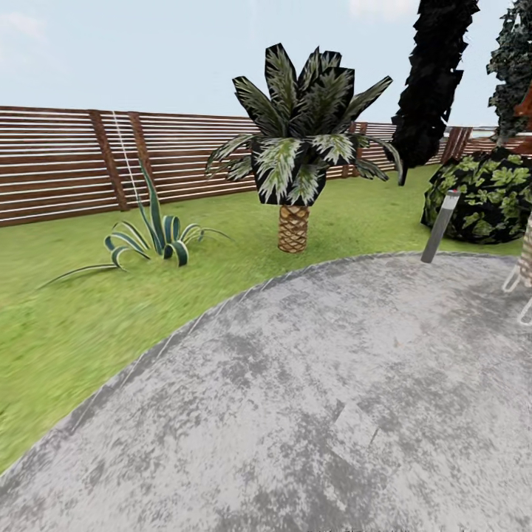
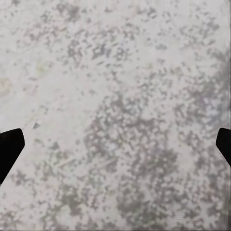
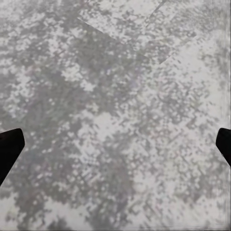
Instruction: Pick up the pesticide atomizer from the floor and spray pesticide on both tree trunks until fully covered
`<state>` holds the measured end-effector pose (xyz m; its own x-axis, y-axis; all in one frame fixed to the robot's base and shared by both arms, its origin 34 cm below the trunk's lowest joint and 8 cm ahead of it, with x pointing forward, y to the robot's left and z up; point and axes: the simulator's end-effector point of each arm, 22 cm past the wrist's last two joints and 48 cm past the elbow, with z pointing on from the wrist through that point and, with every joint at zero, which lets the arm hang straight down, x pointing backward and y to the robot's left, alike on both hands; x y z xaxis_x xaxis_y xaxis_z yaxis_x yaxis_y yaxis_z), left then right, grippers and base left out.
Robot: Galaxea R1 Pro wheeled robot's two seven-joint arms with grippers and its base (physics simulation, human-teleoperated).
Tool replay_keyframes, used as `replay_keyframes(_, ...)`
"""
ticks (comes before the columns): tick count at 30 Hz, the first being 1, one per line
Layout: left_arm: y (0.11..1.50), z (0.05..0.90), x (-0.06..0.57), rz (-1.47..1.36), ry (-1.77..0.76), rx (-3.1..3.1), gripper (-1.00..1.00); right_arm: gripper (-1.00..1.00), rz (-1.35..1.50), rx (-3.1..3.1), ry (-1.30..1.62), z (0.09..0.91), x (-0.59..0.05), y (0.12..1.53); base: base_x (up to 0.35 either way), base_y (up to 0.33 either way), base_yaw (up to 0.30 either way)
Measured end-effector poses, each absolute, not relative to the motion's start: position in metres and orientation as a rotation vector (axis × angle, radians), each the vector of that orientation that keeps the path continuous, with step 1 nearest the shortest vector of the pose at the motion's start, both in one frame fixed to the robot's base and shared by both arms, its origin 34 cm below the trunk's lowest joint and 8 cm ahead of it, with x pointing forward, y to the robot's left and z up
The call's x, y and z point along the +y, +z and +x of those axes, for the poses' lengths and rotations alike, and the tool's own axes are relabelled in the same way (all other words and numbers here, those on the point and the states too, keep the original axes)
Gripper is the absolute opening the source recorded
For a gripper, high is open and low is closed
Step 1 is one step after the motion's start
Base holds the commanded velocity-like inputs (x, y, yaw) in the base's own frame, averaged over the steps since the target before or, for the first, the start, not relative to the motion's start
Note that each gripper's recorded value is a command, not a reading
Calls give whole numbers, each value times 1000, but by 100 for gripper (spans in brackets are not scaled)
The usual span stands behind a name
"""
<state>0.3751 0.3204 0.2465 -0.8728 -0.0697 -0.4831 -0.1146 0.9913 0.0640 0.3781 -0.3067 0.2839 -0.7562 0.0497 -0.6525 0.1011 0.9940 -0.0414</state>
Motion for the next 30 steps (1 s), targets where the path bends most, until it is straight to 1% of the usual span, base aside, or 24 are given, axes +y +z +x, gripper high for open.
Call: replay_keyframes(30,246,375,320,-130,123,2635,100,100,105,2429,-96,378,-307,284,1,0,-272)
